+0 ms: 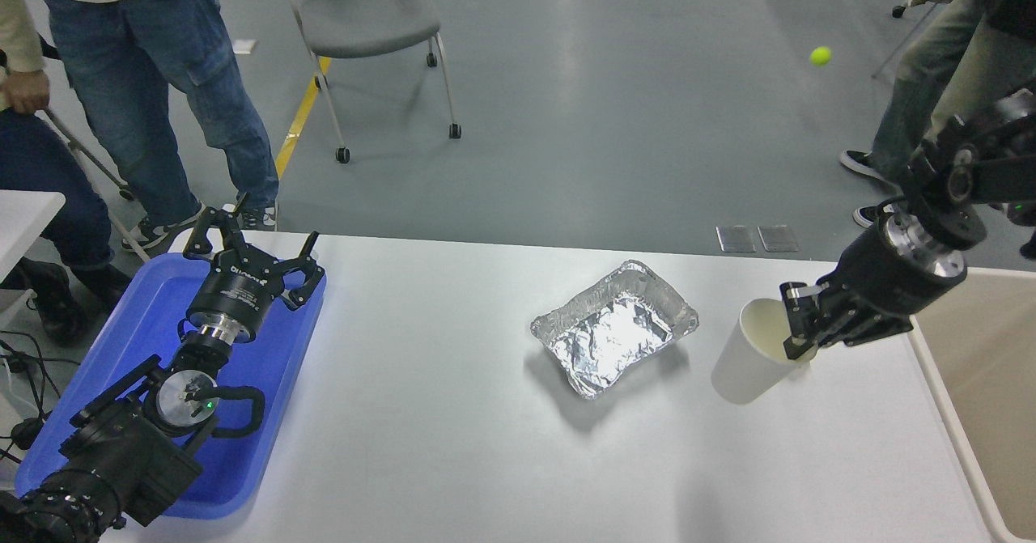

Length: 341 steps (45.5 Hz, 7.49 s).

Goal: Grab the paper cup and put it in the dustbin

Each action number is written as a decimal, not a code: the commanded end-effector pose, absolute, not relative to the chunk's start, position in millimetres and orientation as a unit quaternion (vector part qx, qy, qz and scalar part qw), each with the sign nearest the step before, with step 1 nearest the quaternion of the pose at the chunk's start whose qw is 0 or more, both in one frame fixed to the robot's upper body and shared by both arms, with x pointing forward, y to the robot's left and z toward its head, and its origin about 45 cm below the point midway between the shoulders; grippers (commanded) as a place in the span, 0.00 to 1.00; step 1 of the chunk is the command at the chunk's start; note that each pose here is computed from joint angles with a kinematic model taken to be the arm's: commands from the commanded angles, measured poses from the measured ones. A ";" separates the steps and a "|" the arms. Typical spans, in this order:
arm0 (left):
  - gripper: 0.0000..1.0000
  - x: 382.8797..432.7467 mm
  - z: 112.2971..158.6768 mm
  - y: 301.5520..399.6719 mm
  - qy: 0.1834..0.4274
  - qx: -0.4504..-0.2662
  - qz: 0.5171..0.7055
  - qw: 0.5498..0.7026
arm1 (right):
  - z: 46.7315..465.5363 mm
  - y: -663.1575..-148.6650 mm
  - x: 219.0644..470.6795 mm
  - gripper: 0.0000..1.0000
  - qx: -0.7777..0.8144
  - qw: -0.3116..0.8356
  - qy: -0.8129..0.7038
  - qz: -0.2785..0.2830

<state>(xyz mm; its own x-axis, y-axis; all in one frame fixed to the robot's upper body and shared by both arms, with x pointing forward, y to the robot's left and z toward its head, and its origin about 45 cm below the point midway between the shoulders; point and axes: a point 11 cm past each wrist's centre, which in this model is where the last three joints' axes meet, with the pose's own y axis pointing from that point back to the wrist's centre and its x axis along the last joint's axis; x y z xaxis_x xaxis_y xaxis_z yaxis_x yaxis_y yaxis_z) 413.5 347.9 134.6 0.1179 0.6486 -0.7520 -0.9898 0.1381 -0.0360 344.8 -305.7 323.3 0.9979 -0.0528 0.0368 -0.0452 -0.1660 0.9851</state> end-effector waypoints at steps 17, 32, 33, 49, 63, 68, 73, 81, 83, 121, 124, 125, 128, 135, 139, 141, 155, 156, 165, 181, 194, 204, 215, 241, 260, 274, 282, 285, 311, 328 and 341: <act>1.00 413.5 134.6 347.9 0.301 -0.284 0.592 0.692 | 438.7 -307.0 348.1 0.00 0.751 0.644 -0.113 0.090; 1.00 413.0 134.0 348.0 0.301 -0.283 0.592 0.691 | 485.1 -311.8 343.2 0.00 0.735 0.647 -0.155 0.129; 1.00 413.0 134.0 348.0 0.301 -0.283 0.592 0.691 | 485.0 -312.7 343.1 0.00 0.735 0.647 -0.156 0.128; 1.00 413.0 134.0 348.0 0.301 -0.283 0.592 0.691 | 475.6 -369.1 328.9 0.00 0.699 0.686 -0.194 0.066; 1.00 413.0 134.0 348.0 0.301 -0.283 0.592 0.691 | 463.8 -447.3 294.6 0.00 0.666 0.701 -0.255 -0.020; 1.00 413.0 134.0 348.0 0.301 -0.283 0.592 0.691 | 455.4 -471.9 281.8 0.00 0.647 0.713 -0.266 -0.055; 1.00 412.9 133.6 347.8 0.301 -0.282 0.593 0.692 | 446.3 -501.3 275.2 0.00 0.633 0.716 -0.284 -0.078; 1.00 412.9 133.6 347.8 0.301 -0.282 0.593 0.692 | 430.8 -539.5 267.2 0.00 0.613 0.729 -0.288 -0.097; 1.00 412.9 133.6 347.8 0.301 -0.282 0.593 0.692 | 426.6 -550.2 264.0 0.00 0.612 0.726 -0.298 -0.102; 1.00 413.0 133.9 348.1 0.301 -0.283 0.593 0.691 | 233.9 -617.0 269.2 0.00 0.623 0.695 -0.346 -0.098; 1.00 413.0 133.9 348.1 0.301 -0.283 0.593 0.691 | 235.3 -625.9 276.8 0.00 0.612 0.697 -0.366 -0.081; 1.00 413.0 133.9 348.1 0.301 -0.283 0.593 0.691 | 234.4 -629.0 278.3 0.00 0.606 0.700 -0.370 -0.077; 1.00 413.0 133.9 347.9 0.301 -0.283 0.592 0.692 | 223.9 -634.6 280.8 0.00 0.594 0.710 -0.371 -0.068; 1.00 413.0 133.8 348.0 0.301 -0.282 0.593 0.692 | 199.6 -639.1 283.9 0.00 0.578 0.720 -0.380 -0.059; 1.00 412.5 133.2 348.2 0.302 -0.282 0.593 0.691 | 189.3 -643.1 279.3 0.00 0.555 0.733 -0.388 -0.071; 1.00 413.0 133.8 348.0 0.301 -0.282 0.593 0.692 | 184.2 -642.2 279.7 0.00 0.546 0.735 -0.394 -0.075; 1.00 413.0 133.8 348.0 0.301 -0.282 0.593 0.692 | 144.4 -635.8 271.5 0.00 0.509 0.741 -0.435 -0.054; 1.00 413.0 133.8 348.0 0.301 -0.282 0.593 0.692 | 143.3 -635.3 271.9 0.00 0.508 0.741 -0.436 -0.051; 1.00 413.0 133.8 348.0 0.301 -0.282 0.593 0.692 | 134.9 -632.0 272.6 0.00 0.496 0.747 -0.441 -0.034; 1.00 413.0 133.8 348.0 0.301 -0.282 0.593 0.692 | 137.3 -632.3 280.4 0.32 0.477 0.749 -0.460 0.003; 1.00 413.0 133.9 348.1 0.301 -0.283 0.593 0.691 | 135.0 -629.4 285.6 1.00 0.456 0.748 -0.479 0.047; 1.00 413.0 133.9 348.1 0.301 -0.283 0.593 0.691 | 132.6 -627.0 285.5 1.00 0.460 0.747 -0.478 0.044; 1.00 413.0 133.9 348.1 0.301 -0.283 0.593 0.691 | 131.7 -617.8 291.1 1.00 0.477 0.737 -0.477 0.040; 1.00 413.0 134.0 348.0 0.301 -0.283 0.592 0.691 | 156.2 -584.3 279.7 1.00 0.562 0.687 -0.460 -0.013; 1.00 413.0 133.9 348.1 0.301 -0.283 0.593 0.691 | 204.9 -512.1 298.5 1.00 0.643 0.683 -0.346 -0.009; 1.00 413.0 134.0 348.0 0.301 -0.283 0.592 0.691 | 273.5 -459.5 318.6 1.00 0.688 0.697 -0.198 -0.045; 1.00 413.0 134.0 348.0 0.301 -0.283 0.592 0.691 | 300.8 -408.4 324.1 1.00 0.715 0.687 -0.120 -0.040; 1.00 413.0 134.0 348.0 0.301 -0.283 0.592 0.691 | 320.5 -383.4 328.4 1.00 0.724 0.683 -0.095 -0.020; 1.00 413.0 133.9 348.1 0.301 -0.283 0.593 0.691 | 417.1 -303.4 355.6 1.00 0.699 0.702 -0.066 0.119; 1.00 413.0 134.0 348.0 0.301 -0.283 0.592 0.691 | 412.5 -302.2 355.9 1.00 0.674 0.729 -0.055 0.108; 1.00 413.0 134.0 348.0 0.301 -0.283 0.592 0.691 | 417.9 -298.3 359.0 1.00 0.665 0.735 -0.055 0.118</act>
